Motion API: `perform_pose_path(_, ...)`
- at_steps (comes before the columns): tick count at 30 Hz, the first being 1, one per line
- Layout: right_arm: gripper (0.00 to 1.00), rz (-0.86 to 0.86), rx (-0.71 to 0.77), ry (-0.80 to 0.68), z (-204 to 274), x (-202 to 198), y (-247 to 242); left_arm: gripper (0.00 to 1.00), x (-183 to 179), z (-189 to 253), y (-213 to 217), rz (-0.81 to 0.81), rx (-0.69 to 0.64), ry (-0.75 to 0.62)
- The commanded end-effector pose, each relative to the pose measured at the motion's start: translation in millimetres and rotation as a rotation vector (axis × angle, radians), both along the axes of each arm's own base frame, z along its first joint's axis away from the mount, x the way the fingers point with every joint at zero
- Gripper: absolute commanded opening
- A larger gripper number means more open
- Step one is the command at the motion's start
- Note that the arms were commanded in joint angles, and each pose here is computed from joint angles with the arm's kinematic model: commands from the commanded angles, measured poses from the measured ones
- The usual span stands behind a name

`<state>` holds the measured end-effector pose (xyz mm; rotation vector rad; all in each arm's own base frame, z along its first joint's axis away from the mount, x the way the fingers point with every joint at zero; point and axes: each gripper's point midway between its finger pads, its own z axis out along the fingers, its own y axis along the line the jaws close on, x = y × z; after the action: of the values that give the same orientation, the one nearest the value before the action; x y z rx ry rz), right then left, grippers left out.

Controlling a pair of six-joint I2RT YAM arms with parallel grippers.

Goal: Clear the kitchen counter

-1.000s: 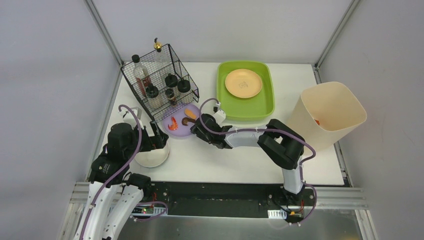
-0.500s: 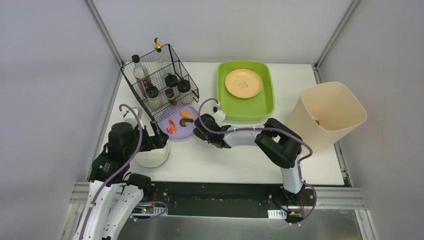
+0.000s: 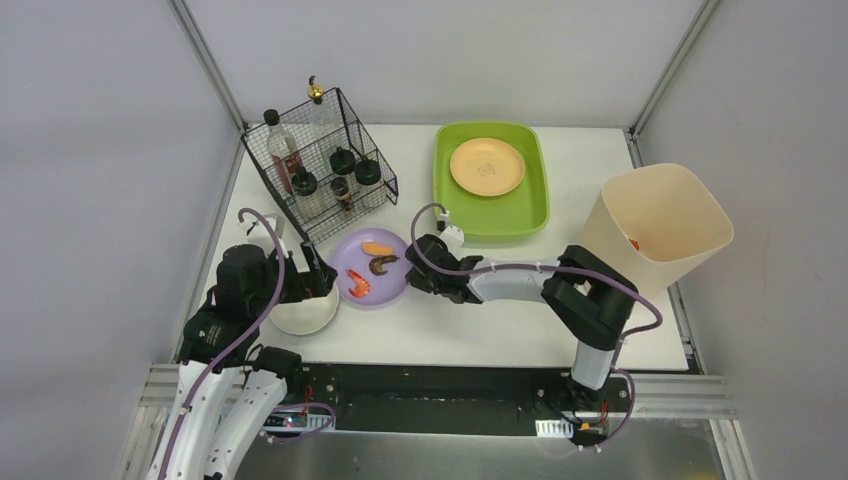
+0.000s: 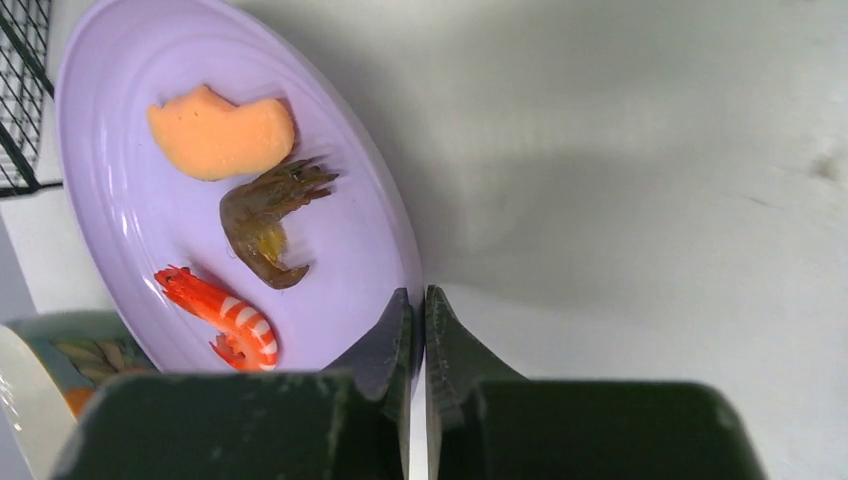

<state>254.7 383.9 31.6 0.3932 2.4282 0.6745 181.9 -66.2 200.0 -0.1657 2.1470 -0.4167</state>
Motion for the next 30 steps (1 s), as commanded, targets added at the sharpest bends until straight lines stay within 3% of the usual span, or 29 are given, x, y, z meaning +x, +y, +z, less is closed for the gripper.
perform_pose_path(1, 0.00, 0.061, 0.024, -0.028, 38.0, -12.0, -16.5, 1.00, 3.7, 6.0, -0.2, 0.004, -0.009, -0.029)
perform_pose_path(15, 0.00, 0.120, 0.018, -0.092, 138.0, -48.9, -102.8, 1.00, 0.1, 10.2, -4.5, -0.019, -0.030, -0.046)
perform_pose_path(21, 0.00, 0.020, -0.056, -0.136, 184.9, -46.8, -169.3, 1.00, -1.6, 11.4, -7.9, -0.039, -0.039, -0.048)
perform_pose_path(30, 0.00, -0.244, -0.066, -0.232, 248.7, -12.2, -261.0, 1.00, -3.0, 12.7, -12.9, -0.068, -0.052, -0.050)
